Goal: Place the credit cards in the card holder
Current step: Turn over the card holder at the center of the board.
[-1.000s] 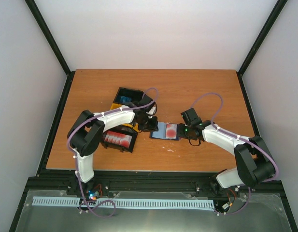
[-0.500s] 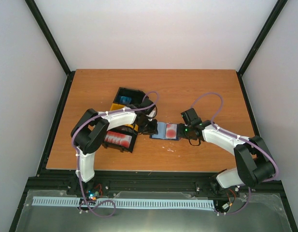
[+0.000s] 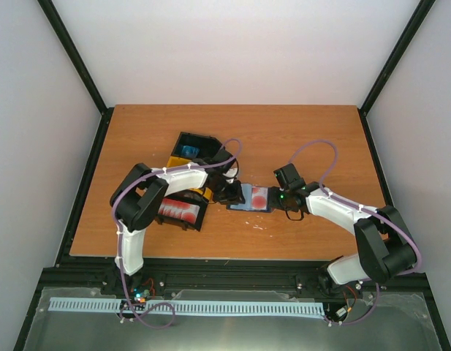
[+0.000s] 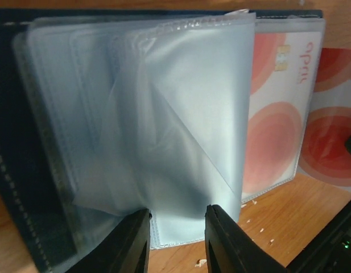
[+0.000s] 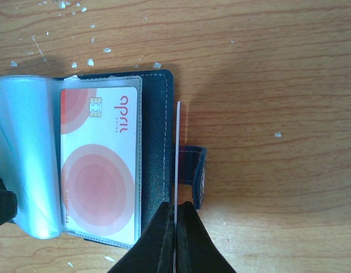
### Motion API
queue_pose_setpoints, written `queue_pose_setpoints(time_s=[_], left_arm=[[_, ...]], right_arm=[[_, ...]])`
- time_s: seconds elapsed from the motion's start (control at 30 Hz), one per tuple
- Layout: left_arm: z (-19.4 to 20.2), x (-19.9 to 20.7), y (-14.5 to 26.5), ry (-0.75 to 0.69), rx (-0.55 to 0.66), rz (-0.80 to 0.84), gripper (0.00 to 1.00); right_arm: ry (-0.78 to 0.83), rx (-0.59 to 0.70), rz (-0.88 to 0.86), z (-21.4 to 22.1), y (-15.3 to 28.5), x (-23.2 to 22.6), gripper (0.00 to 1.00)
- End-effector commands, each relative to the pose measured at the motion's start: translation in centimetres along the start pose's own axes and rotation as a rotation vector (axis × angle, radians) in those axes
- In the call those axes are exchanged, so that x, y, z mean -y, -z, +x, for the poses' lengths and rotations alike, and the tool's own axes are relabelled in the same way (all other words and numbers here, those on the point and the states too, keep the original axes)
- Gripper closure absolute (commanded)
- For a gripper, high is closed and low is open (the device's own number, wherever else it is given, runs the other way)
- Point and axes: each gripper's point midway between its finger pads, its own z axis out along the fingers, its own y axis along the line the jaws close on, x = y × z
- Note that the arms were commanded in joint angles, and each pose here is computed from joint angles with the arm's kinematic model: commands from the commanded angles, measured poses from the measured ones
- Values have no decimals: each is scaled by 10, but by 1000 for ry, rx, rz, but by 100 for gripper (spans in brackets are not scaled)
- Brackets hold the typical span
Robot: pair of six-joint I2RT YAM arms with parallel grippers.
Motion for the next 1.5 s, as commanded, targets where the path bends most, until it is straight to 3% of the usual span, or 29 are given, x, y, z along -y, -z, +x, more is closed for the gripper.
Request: queue_pose_setpoints(time_s=[0.0,0.3,0.63,0.83,1.17,1.47], left_arm=[[-9,14,-9,-42,-9,85,69],[-18,43,-9,-111,4,230,58],[-21,73,4,-205,28,345,64],[-15,82,2,-253,10,389,61],[-27,43,-3,-187,76,144,63],[-26,4,18,-123,157,-81,63]], right_arm=[[6,-140,51,40,-11,18,97],[0,-134,53,40,-10,19,97],[-8,-108,52,36,-6,19,97],[-17,-18,37,19,11,15,97],[40,125,-98,-10,55,-12,97],[63,143,-296,-13,65,-47,97]])
